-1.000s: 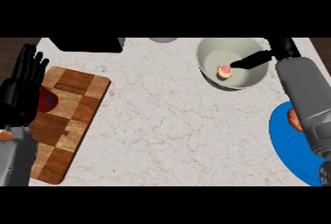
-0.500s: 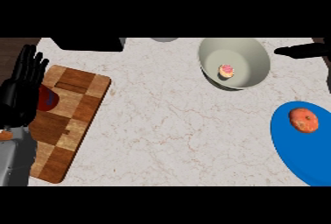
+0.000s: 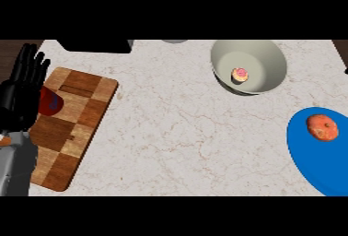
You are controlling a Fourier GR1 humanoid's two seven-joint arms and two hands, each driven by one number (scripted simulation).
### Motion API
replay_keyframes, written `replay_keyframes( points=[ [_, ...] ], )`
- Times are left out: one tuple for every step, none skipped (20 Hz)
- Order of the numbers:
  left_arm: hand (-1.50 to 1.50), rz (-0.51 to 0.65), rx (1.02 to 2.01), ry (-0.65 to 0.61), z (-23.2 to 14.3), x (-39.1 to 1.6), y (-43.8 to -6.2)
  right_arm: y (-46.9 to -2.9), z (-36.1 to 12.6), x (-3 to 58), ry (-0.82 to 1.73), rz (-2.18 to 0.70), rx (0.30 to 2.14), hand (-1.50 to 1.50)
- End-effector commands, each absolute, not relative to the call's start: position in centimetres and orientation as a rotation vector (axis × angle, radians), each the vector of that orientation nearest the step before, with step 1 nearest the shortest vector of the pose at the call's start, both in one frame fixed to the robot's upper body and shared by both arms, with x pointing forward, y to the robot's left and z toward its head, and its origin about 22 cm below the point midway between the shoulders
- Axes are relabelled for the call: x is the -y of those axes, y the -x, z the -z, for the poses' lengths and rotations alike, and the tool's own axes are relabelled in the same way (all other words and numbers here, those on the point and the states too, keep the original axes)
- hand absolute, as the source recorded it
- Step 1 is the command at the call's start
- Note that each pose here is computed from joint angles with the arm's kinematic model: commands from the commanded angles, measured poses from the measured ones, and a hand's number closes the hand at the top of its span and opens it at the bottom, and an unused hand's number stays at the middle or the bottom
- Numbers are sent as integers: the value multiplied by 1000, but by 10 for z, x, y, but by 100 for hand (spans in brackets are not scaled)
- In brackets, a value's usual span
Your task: Pick the cupcake from the plate and place it in the bowl
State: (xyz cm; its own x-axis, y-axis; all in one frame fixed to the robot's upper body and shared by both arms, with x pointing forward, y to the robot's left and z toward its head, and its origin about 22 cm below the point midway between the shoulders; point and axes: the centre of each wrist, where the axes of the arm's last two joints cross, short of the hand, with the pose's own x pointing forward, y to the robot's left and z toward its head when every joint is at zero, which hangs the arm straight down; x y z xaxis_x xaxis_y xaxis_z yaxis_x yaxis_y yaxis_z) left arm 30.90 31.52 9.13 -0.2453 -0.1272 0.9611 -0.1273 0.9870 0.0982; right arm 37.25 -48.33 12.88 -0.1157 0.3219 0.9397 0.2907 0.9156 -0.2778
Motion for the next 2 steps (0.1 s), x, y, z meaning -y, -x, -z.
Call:
replay_keyframes(
  points=[
    [0,2,1821,-169,-96,-312,-307,-349,-132,513,446,-7,1714,-150],
    [0,-2,1825,-183,-94,-322,-309,-336,-139,528,430,8,1729,-150]
  ],
)
